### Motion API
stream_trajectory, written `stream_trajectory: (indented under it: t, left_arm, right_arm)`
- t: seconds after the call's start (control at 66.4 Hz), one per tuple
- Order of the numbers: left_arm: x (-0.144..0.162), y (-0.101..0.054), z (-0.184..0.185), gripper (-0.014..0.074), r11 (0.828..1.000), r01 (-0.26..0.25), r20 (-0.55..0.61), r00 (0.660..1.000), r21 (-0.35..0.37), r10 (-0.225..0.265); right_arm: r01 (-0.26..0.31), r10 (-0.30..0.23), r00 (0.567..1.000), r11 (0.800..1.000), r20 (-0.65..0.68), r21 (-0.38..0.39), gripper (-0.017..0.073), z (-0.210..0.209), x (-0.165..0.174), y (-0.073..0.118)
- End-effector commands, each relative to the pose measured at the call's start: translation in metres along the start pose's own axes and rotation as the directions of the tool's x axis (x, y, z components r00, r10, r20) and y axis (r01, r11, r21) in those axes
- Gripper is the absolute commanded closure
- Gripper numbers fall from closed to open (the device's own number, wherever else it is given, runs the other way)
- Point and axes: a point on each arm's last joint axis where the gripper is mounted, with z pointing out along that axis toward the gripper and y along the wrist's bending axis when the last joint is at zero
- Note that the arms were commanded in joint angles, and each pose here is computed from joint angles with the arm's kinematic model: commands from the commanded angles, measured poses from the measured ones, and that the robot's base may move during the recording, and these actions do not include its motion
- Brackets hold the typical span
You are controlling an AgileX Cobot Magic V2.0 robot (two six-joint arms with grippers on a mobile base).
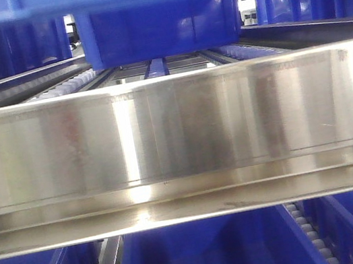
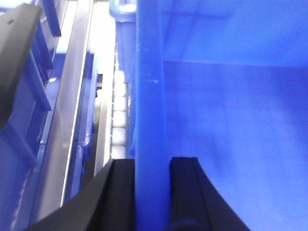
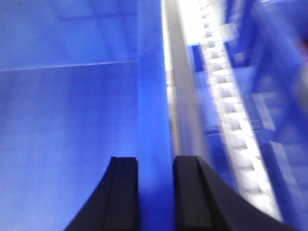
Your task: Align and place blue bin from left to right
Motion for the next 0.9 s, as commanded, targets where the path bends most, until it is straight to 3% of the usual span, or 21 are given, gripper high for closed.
stream_trajectory:
  t: [0.0, 0.121, 0.316, 0.452, 0.527, 0.889]
  left_arm:
    - [0.004, -0.003, -0.022, 0.0704, 1.0, 0.007, 0.064, 0.998, 0.002, -0.007]
    - [0.025, -0.004, -0.039, 0.0704, 0.999, -0.006, 0.069, 0.998, -0.04, 0.008]
    - [0.057, 0.008, -0.071, 0.0704, 0.999, 0.042, 0.041, 0.998, -0.009, -0.042]
    - [0.072, 0.022, -0.086, 0.0704, 0.999, 0.037, 0.047, 0.998, -0.017, -0.036]
    - [0.082, 0.022, -0.091, 0.0704, 1.0, 0.031, 0.046, 0.998, 0.002, -0.031]
    - [0.086, 0.02, -0.096, 0.0704, 1.0, 0.001, 0.077, 0.997, -0.009, 0.0]
  right_arm:
    - [-0.006, 0.007, 0.994, 1.0, 0.111, -0.008, 0.0629, -0.026, -0.001, 0.003]
    - [-0.002, 0.007, 0.99, 0.999, 0.138, -0.035, 0.0629, -0.045, 0.016, 0.01]
    - [0.009, 0.003, 0.989, 0.997, 0.15, -0.075, 0.0629, -0.068, 0.047, 0.012]
    - [-0.001, 0.014, 0.989, 0.996, 0.148, -0.085, 0.0629, -0.08, 0.066, 0.006]
    - [0.022, -0.006, 0.987, 0.995, 0.159, -0.097, 0.0629, -0.088, 0.076, 0.008]
    - [0.036, -0.024, 0.99, 0.996, 0.142, -0.084, 0.0629, -0.093, 0.088, 0.013]
